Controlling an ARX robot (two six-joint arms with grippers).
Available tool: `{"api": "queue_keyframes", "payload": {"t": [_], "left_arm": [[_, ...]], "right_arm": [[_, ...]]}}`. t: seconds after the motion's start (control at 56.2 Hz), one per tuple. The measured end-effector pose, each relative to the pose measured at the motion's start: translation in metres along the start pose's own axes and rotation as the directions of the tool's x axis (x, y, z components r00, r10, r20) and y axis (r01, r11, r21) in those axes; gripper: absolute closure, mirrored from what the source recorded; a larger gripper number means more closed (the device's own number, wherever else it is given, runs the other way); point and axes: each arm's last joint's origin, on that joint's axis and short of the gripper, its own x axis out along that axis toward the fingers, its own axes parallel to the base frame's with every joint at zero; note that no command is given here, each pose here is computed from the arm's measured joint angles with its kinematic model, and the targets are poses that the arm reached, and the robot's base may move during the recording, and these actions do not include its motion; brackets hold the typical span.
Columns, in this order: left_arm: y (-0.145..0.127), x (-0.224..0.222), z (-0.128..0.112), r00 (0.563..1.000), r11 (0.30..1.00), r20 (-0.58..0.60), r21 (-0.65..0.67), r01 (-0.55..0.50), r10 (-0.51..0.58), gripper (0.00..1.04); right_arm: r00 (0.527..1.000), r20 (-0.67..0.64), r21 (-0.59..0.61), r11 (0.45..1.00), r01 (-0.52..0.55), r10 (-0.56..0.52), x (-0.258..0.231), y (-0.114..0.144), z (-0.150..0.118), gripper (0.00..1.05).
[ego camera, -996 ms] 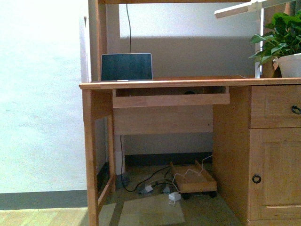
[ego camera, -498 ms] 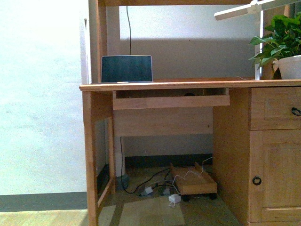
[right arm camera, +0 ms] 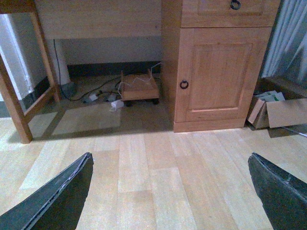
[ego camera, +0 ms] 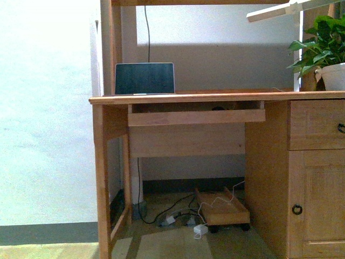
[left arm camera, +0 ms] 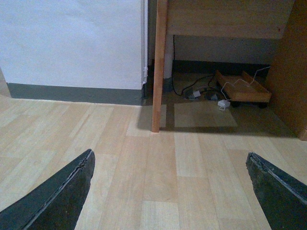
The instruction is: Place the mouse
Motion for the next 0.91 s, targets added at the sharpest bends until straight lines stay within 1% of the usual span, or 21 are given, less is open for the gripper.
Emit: {"api": "queue_keyframes", "payload": {"t": [0.907], "left_arm": [[0.0000, 0.0000, 0.0000, 1.000, 1.000, 0.000, 0.000, 0.000, 0.000, 0.08]], "right_arm": [[1.000, 0.000, 0.000, 1.000, 0.000, 0.000, 0.0000, 0.0000, 0.0000, 0.07]]}}
